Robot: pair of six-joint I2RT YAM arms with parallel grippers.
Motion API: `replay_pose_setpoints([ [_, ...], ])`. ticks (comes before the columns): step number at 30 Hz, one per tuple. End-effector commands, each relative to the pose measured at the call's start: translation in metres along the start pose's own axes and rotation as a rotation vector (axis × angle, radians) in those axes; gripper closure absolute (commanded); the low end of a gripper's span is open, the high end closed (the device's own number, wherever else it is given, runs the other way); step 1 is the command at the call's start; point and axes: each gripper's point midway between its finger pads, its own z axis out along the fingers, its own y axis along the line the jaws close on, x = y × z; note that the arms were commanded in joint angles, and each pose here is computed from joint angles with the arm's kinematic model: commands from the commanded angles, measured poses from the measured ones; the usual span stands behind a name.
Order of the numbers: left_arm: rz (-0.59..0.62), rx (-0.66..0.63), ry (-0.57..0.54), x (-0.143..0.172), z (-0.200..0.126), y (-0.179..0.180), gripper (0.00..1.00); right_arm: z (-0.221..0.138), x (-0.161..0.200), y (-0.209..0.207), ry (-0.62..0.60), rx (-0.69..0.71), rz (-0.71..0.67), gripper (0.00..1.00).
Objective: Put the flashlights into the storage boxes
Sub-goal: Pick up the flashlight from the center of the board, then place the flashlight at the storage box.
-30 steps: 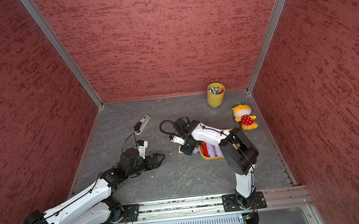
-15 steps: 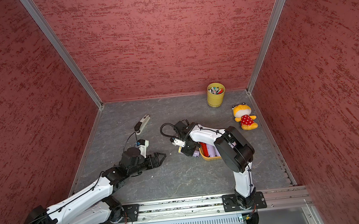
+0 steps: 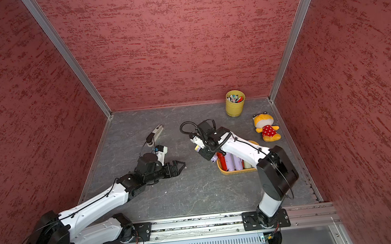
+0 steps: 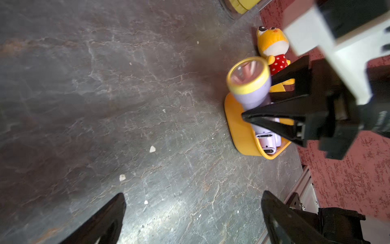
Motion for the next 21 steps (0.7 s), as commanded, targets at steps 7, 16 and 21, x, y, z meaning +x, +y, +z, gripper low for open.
replay_pose_setpoints([
  [7,0.081,0.151,0.045,-0.010,0.030,-0.042,0.00,-0.059,0.079,-0.072,0.004,0.209,0.541,0.64],
  [16,0.105,0.172,0.063,-0.009,0.035,-0.050,0.00,-0.057,0.124,-0.105,0.119,0.352,0.737,0.63],
  [21,0.119,0.168,0.057,-0.010,0.032,-0.050,0.00,-0.048,0.136,-0.113,0.184,0.378,0.766,0.62],
])
